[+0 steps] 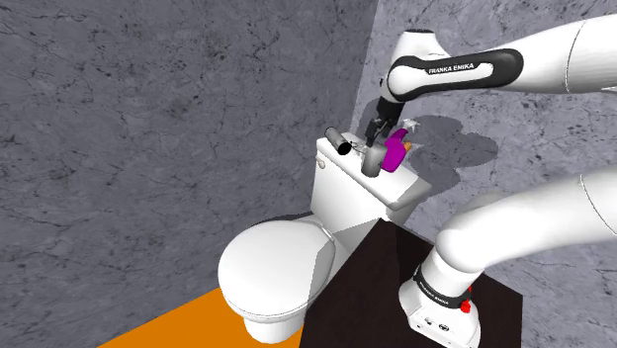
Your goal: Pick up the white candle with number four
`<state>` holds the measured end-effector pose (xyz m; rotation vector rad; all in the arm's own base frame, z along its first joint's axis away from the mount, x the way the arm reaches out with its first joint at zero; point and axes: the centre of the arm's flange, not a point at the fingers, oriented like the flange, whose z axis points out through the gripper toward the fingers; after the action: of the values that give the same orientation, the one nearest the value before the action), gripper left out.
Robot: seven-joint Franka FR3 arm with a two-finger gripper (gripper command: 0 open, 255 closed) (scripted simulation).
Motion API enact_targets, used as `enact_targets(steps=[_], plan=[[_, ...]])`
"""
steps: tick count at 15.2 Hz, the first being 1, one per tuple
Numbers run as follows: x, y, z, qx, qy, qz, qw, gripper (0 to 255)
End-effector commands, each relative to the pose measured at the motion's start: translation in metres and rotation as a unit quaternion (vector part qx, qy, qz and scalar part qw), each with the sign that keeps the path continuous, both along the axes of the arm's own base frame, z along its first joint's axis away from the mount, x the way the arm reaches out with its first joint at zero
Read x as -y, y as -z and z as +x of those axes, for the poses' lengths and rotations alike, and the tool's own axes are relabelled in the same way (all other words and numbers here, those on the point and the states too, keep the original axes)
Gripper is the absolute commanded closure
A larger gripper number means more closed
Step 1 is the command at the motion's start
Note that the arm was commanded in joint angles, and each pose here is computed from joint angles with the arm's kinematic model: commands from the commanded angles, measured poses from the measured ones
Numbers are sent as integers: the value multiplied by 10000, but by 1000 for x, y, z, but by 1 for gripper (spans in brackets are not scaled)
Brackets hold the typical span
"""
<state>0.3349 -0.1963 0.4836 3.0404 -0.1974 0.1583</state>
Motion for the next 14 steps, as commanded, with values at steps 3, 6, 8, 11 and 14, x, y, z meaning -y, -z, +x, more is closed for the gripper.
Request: enact_targets(steps=[3, 6, 8, 11, 14], plan=[[42, 28, 2, 76, 299, -40, 9995, 0], [75, 48, 1, 127, 520, -66, 9985, 0], [97, 61, -1, 162, 668, -83, 9976, 0], [100, 73, -1, 167, 689, -85, 9974, 0], [100, 89, -1, 167, 689, -85, 9974, 0]])
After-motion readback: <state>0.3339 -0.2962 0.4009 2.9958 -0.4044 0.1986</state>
